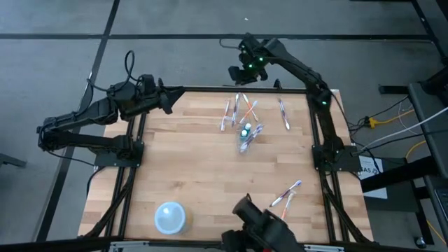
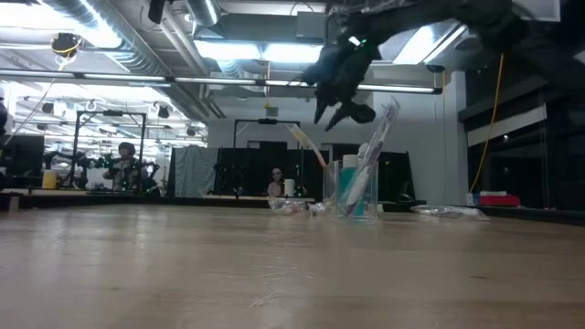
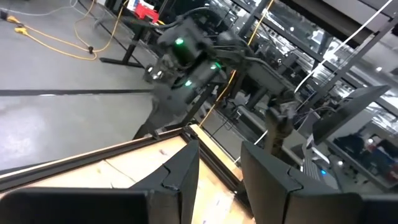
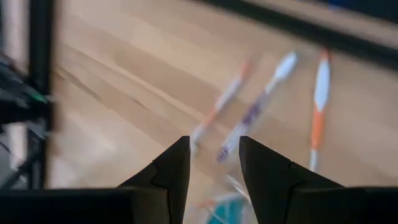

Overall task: Pick & Place toothbrushing station
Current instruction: Put the purple toothbrush into the transparent organizer

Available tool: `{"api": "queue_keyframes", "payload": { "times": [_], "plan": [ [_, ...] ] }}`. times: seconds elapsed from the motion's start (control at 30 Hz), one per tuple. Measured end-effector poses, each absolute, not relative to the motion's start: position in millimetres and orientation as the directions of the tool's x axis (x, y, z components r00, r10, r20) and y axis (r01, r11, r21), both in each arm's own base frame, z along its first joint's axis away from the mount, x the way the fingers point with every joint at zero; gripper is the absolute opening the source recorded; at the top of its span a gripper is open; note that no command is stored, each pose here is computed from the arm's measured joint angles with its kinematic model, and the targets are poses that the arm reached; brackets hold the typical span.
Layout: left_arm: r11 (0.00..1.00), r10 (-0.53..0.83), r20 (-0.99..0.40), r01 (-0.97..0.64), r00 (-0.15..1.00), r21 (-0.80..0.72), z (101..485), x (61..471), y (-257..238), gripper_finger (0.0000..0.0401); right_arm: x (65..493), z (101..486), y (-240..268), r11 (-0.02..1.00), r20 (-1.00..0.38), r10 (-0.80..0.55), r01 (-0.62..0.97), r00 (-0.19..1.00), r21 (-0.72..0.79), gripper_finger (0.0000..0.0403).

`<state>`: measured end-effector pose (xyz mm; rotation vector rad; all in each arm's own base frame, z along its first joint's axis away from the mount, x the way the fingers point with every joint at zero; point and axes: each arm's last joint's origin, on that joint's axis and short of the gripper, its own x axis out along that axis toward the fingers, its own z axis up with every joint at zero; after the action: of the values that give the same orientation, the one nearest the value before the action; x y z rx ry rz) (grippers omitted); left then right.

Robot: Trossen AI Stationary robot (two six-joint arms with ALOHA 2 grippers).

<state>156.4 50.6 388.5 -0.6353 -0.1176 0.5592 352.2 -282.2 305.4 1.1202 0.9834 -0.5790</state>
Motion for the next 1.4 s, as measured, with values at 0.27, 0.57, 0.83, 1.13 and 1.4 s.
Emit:
{"api": "queue_keyframes", "payload": {
  "times": [0.27,0.57,0.83,1.13,1.4],
  "plan": [
    [0.655,0.518,-0.04,-0.426,0.854,-0.624,391.2,155.0,49.6,0.0113,341.3,257.4,-297.6,0.217,-0.902,0.263,0.889,0.343,0.402,0.0142],
    [0.694,0.45,0.019,-0.336,0.893,-0.637,397.2,157.1,43.8,0.0113,354.0,261.6,-309.9,0.201,-0.874,0.149,0.852,0.462,0.484,0.0142],
    [0.705,0.396,0.087,-0.242,0.914,-0.667,404.0,159.1,33.8,0.0113,362.3,256.3,-312.3,0.14,-0.893,0.063,0.882,0.446,0.45,0.0142],
    [0.714,0.373,0.165,-0.168,0.913,-0.68,411.9,159.4,24.7,0.0113,376.8,223.0,-308.6,0.077,-0.91,0.13,0.911,0.393,0.405,0.0121],
    [0.708,0.373,0.164,-0.166,0.913,-0.687,411.9,160.3,17.3,0.0113,382.0,196.9,-304.4,0.058,-0.91,0.229,0.928,0.345,0.367,0.0064]
  ]
}}
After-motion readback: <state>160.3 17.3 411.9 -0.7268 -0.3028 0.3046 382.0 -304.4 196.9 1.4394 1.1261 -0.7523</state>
